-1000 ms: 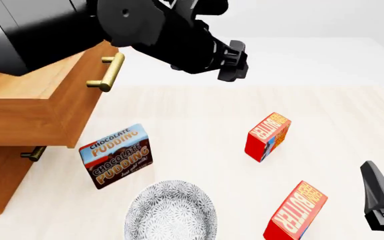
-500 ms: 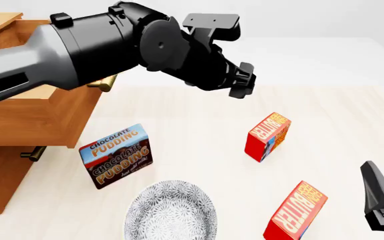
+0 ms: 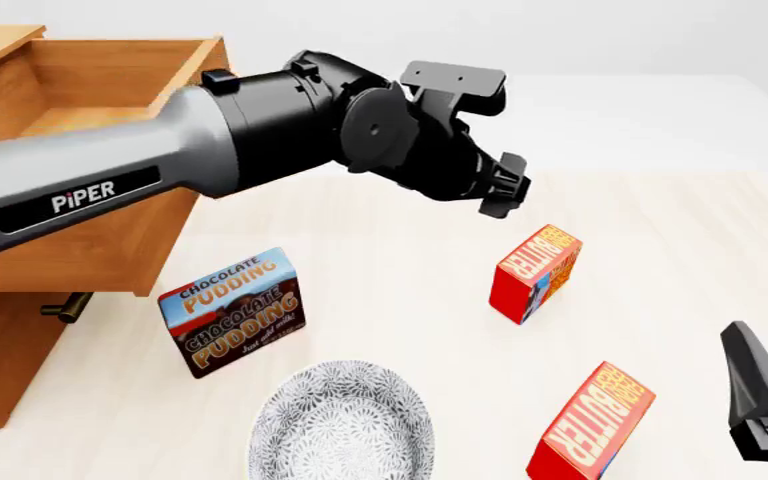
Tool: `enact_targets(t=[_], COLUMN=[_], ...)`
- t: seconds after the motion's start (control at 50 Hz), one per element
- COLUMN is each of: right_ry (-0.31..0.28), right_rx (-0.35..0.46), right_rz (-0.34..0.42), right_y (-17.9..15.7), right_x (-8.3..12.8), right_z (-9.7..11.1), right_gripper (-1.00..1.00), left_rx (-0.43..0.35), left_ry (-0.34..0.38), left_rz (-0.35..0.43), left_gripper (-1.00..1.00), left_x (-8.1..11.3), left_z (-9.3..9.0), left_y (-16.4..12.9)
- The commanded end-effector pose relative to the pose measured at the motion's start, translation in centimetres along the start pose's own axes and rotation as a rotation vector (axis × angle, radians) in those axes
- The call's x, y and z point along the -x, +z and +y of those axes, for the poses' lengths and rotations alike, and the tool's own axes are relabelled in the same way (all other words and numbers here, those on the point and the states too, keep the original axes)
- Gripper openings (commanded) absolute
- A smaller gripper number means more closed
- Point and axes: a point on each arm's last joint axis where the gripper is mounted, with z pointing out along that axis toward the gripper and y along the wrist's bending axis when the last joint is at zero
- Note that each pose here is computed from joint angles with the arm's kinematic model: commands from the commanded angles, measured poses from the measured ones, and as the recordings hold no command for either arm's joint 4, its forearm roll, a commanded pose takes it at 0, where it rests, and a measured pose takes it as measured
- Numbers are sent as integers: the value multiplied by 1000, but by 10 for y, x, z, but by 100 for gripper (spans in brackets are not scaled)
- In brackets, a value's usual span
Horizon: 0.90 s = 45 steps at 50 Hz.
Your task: Put the butter at the front in the top drawer of the cabinet and close it.
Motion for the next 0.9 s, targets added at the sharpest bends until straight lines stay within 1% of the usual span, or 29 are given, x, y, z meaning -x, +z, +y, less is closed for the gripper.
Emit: enact_targets(t=[0.02,0.04,0.06,0.08,0.1,0.14,0.18,0.2,0.22,0.24,0.26,0.34,0.38,0.42,0.44,0.52,0.56,0.58,0.6,0.62,0.64,0.66,0.7,0.72,0.76,0.78,0.8,0.84,0.9], right_ry=[0,0,0,0,0,0,0,0,0,0,0,-1,0,0,0,0,0,0,0,0,0,0,0,0,0,0,0,0,0], right_rx=[0,0,0,0,0,0,0,0,0,0,0,0,0,0,0,0,0,0,0,0,0,0,0,0,0,0,0,0,0], right_rz=[0,0,0,0,0,0,0,0,0,0,0,-1,0,0,0,0,0,0,0,0,0,-1,0,0,0,0,0,0,0], right_y=[0,0,0,0,0,0,0,0,0,0,0,0,0,0,0,0,0,0,0,0,0,0,0,0,0,0,0,0,0], right_x=[0,0,0,0,0,0,0,0,0,0,0,0,0,0,0,0,0,0,0,0,0,0,0,0,0,0,0,0,0], right_z=[0,0,0,0,0,0,0,0,0,0,0,0,0,0,0,0,0,0,0,0,0,0,0,0,0,0,0,0,0], right_gripper=[100,100,100,100,100,100,100,100,100,100,100,100,100,100,100,100,100,100,100,100,100,100,100,100,100,100,100,100,100], left_rx=[15,5,34,30,-4,33,5,27,35,1,13,11,-7,3,-10,5,0,4,62,49,1,16,20,10,31,15,22,7,10], left_ry=[-1,-6,8,9,2,17,3,19,20,10,14,32,27,36,39,63,61,64,95,88,64,69,77,72,96,82,98,94,111], left_rz=[2,-5,16,15,-1,22,11,26,28,9,20,32,24,34,31,54,52,54,73,71,61,65,73,71,85,79,89,86,88], left_gripper=[100,100,100,100,100,100,100,100,100,100,100,100,100,100,100,100,100,100,100,100,100,100,100,100,100,100,100,100,100], left_x=[-2,-3,-2,-2,-4,-2,-4,-3,-2,-4,-3,-4,-5,-5,-6,-6,-7,-7,-1,-3,-9,-8,-9,-10,-8,-10,-10,-12,-10], left_z=[9,4,19,17,-1,18,2,14,19,0,6,4,-6,-1,-9,-1,-4,-2,35,26,-4,5,8,1,14,4,8,-1,0], left_y=[15,15,20,21,19,26,26,30,30,28,30,37,38,41,42,52,52,53,57,58,58,60,63,63,68,67,70,71,73])
